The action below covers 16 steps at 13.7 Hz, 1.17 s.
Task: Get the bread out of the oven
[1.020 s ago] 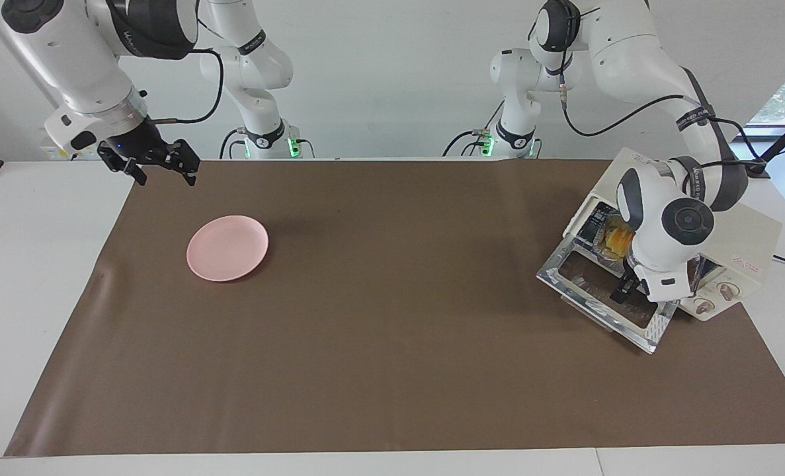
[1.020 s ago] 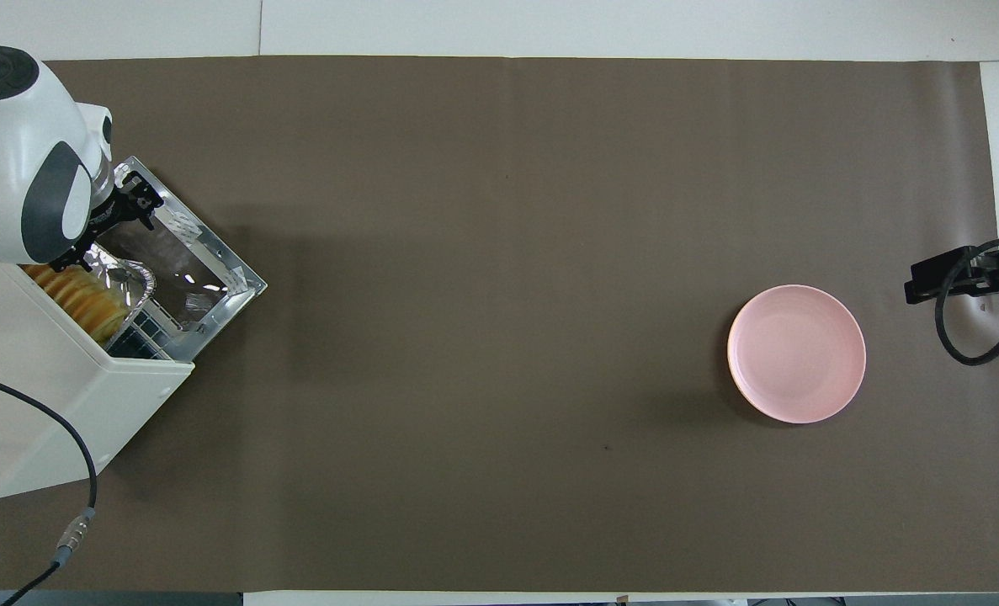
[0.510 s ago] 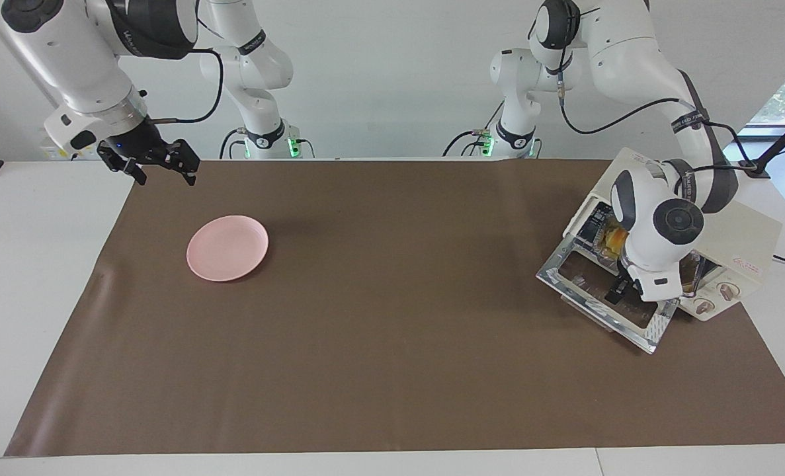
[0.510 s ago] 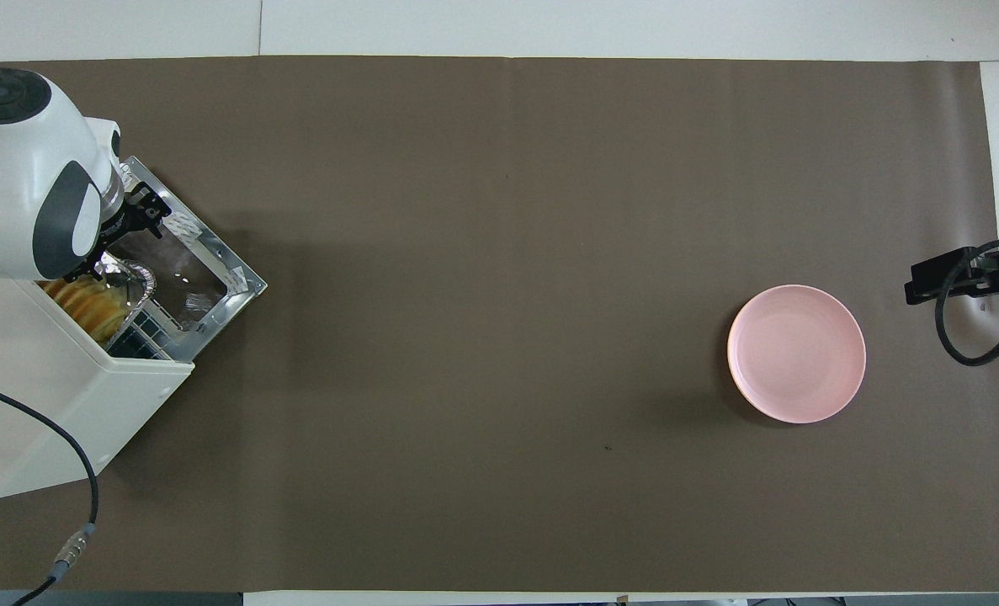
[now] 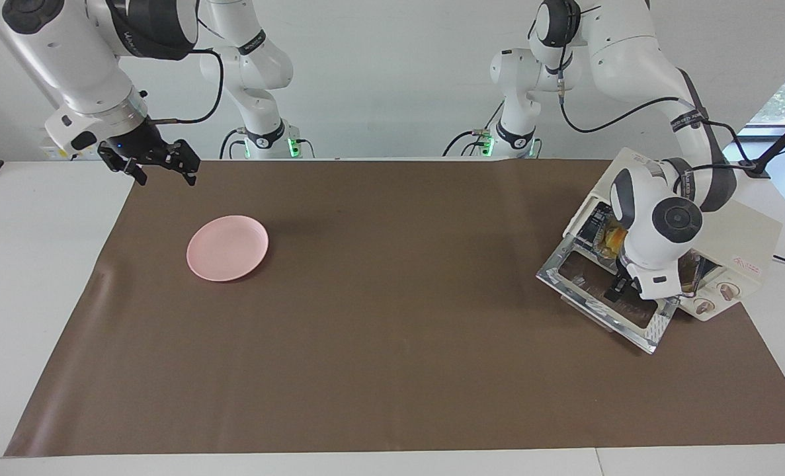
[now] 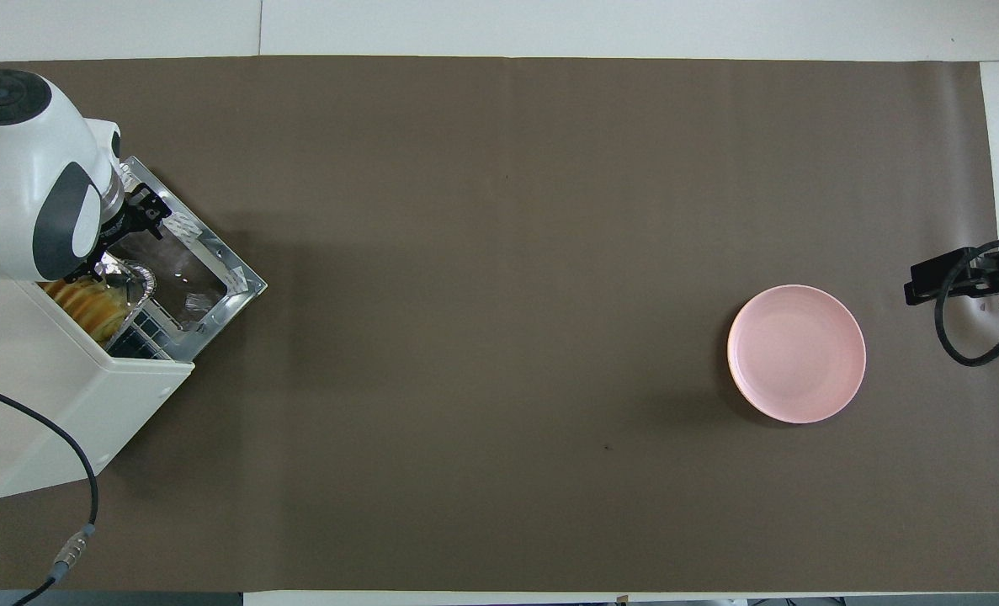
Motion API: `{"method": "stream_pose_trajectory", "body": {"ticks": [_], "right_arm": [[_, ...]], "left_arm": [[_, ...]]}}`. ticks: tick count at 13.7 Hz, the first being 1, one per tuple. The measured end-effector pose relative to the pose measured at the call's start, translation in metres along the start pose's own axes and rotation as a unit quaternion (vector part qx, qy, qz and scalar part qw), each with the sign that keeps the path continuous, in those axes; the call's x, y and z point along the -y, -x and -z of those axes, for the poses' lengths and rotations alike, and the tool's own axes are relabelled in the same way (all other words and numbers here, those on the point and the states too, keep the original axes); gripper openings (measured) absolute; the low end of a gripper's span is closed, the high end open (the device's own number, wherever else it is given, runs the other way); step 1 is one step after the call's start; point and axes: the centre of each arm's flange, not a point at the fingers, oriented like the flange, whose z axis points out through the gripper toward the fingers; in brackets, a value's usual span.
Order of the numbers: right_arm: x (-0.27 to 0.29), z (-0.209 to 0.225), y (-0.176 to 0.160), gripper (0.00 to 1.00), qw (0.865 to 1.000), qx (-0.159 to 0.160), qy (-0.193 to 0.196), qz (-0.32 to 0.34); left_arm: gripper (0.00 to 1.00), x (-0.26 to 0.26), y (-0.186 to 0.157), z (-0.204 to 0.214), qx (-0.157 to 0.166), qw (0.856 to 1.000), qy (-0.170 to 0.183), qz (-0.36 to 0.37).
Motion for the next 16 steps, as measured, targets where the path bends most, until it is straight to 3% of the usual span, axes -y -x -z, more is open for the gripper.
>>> {"method": "stream_pose_trajectory", "body": {"ticks": [8,13,16], "right_arm": [[0.000,-0.002,0.002,1.00,1.000,0.002,0.000,0.000],[0.000,-0.002,0.003,1.00,1.000,0.002,0.000,0.000],[0.000,-0.001,0.003,1.00,1.000,0.002,0.000,0.000]], "left_arm": [[0.02,0.007,-0.003,0.010,-0.005,1.000,0.007,0.003],[0.02,-0.008,0.008,0.045,-0.031,0.998,0.036,-0.035],[0.02,-0.057,0.060,0.079,-0.045,0.993,0.081,-0.078]]}}
